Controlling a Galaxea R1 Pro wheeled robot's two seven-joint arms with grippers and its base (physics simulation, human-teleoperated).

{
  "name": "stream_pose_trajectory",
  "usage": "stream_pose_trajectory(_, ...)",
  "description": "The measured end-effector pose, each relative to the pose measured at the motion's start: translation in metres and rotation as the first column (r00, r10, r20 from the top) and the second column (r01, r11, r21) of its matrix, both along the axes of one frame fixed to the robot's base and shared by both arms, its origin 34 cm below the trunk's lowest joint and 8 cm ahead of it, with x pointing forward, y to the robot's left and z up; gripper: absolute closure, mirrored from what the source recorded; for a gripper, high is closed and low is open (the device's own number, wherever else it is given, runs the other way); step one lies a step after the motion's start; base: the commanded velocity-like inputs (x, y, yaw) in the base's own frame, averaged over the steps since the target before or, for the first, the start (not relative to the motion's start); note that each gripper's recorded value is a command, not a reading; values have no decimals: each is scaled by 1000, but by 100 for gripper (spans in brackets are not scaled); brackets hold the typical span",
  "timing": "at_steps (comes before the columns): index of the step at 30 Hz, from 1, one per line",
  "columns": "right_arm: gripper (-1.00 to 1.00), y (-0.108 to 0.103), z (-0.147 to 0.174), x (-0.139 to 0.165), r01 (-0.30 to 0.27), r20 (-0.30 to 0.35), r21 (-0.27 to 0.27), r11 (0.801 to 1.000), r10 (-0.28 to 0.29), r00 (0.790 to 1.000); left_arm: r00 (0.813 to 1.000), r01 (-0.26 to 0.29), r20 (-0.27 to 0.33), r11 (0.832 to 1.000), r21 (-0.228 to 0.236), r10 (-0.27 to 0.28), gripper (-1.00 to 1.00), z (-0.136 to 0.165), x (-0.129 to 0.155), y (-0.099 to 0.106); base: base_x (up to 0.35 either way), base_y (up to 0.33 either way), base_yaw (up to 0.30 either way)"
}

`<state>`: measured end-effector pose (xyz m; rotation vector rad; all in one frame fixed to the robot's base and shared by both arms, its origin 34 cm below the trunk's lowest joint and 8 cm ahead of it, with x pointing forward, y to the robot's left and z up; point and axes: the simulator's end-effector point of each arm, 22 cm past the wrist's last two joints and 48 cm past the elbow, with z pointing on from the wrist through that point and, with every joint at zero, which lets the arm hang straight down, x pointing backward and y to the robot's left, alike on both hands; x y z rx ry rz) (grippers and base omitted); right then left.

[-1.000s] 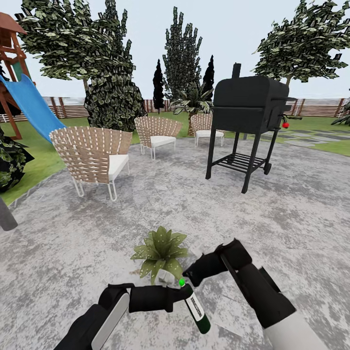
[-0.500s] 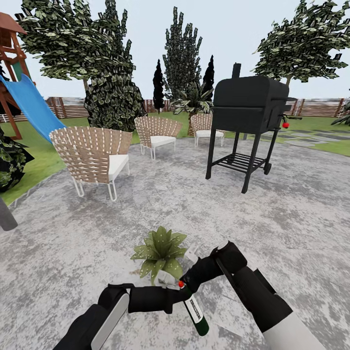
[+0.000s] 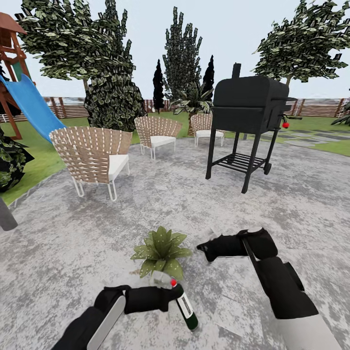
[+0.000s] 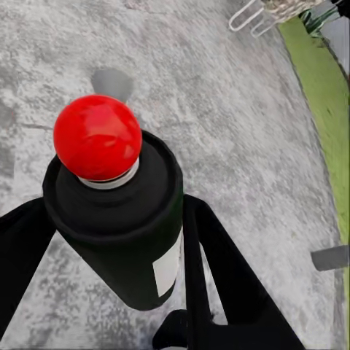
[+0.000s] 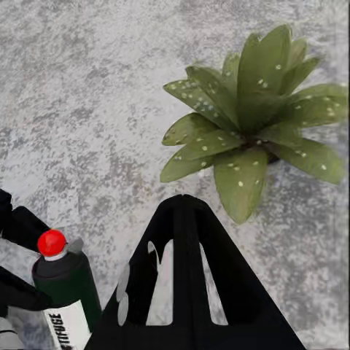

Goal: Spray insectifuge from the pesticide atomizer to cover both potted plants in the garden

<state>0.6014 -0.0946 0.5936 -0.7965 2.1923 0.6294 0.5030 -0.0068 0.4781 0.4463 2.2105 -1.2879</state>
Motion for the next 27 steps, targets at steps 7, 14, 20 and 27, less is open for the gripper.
stream_pose_trajectory(7, 100, -52, 3, 40, 231, 98, -81, 970, -223, 970, 983, -183, 55, 974, 134, 177, 100, -23, 31, 12, 0, 0, 0)
stream_pose_trajectory(14, 100, -113, 13, 70, 436, 218, -123, 891, -405, 888, 929, -370, 93, 894, 252, 358, 100, -40, 51, 16, -11, 0, 0)
stream_pose_trajectory(20, 100, -132, 12, 81, 525, 270, -159, 836, -475, 838, 932, -362, 79, 893, 266, 354, 100, -43, 47, 14, -283, 0, 0)
stream_pose_trajectory(27, -100, -133, -17, 84, 568, 228, -208, 796, -525, 820, 924, -377, 72, 863, 338, 376, 100, -56, 47, 31, -313, 73, 0)
